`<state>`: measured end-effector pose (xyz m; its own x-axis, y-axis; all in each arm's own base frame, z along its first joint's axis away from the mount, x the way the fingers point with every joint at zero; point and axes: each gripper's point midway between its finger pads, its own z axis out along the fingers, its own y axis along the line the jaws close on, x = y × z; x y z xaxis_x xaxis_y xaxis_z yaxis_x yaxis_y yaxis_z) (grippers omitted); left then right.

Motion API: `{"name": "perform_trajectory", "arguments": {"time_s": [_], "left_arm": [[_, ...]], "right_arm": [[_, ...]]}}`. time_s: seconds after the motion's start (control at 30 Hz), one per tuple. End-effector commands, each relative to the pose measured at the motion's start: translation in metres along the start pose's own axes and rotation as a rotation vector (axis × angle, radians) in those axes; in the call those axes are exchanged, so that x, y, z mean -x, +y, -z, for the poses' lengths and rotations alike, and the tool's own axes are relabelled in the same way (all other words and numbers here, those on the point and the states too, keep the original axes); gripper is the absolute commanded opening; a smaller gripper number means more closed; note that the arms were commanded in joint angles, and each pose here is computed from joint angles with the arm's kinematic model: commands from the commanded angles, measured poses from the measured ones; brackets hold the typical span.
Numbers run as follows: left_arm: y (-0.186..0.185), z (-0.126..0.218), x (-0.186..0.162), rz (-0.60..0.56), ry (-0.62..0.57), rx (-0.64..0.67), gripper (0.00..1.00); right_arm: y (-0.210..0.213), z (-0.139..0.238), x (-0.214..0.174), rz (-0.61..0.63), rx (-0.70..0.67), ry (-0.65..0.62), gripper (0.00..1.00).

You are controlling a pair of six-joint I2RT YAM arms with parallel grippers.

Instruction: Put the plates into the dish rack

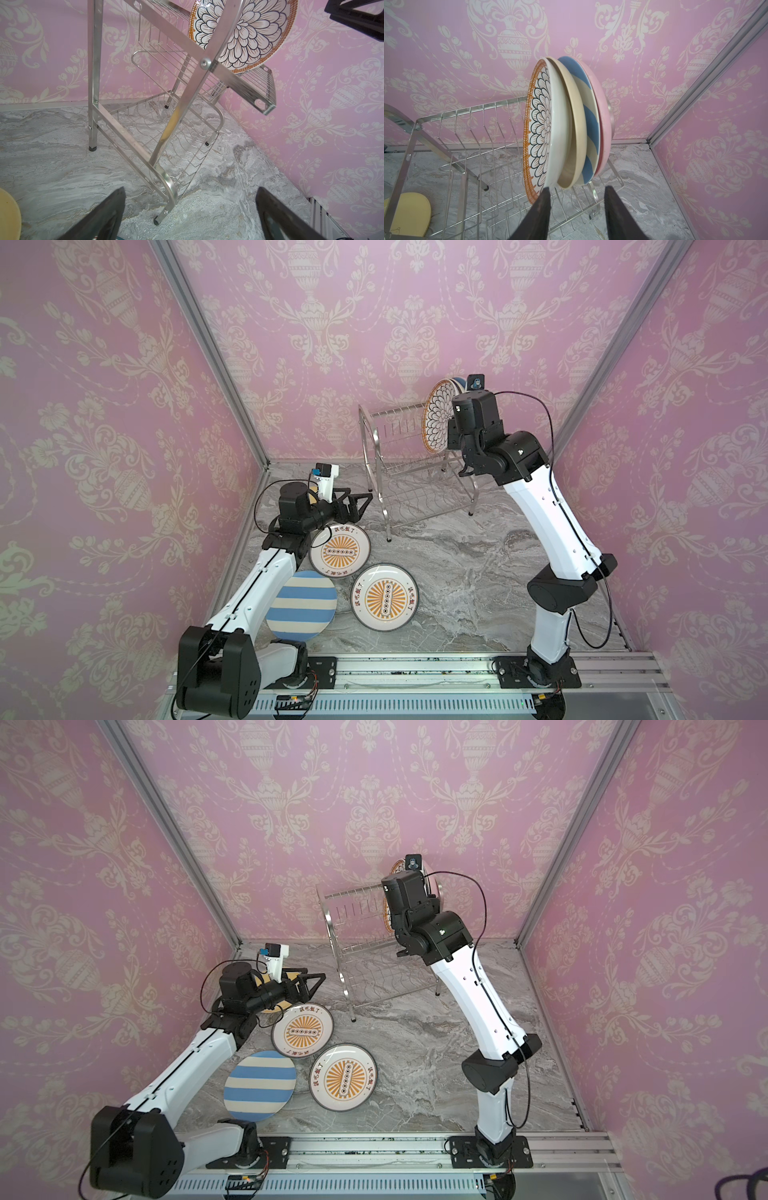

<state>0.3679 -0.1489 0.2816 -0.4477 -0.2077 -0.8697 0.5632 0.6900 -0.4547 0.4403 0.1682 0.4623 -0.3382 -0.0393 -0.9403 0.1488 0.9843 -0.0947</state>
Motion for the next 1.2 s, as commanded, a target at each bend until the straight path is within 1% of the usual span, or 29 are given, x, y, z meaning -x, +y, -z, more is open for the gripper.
{"name": "perform_trajectory", "arguments": {"time_s": [0.0, 0.1, 0.23, 0.5, 0.73, 0.93, 1.17], "left_arm": [[-0.007, 0.005, 0.003, -0.001, -0.007, -0.029, 0.99], [-0.006, 0.005, 0.002, -0.001, -0.005, -0.027, 0.99], [-0.006, 0.004, 0.001, 0.002, -0.006, -0.028, 0.99], [-0.006, 0.005, 0.001, -0.001, -0.007, -0.027, 0.99], [-0.006, 0.005, 0.001, -0.004, -0.007, -0.026, 0.99], [-0.005, 0.005, 0.0, -0.005, -0.005, -0.023, 0.99], [-0.004, 0.005, -0.001, -0.002, -0.008, -0.022, 0.99]], "right_arm": [[0.007, 0.002, 0.0, -0.024, 0.04, 0.013, 0.4], [0.011, 0.0, -0.005, -0.031, 0.048, 0.036, 0.38], [0.007, -0.004, -0.014, -0.013, 0.015, 0.059, 0.38], [0.014, -0.02, -0.025, 0.01, -0.01, 0.077, 0.38], [0.017, -0.032, -0.031, 0.002, -0.011, 0.094, 0.38], [0.008, -0.037, -0.039, 0.018, -0.06, 0.11, 0.39], [0.012, -0.047, -0.044, 0.01, -0.056, 0.112, 0.4]]}}
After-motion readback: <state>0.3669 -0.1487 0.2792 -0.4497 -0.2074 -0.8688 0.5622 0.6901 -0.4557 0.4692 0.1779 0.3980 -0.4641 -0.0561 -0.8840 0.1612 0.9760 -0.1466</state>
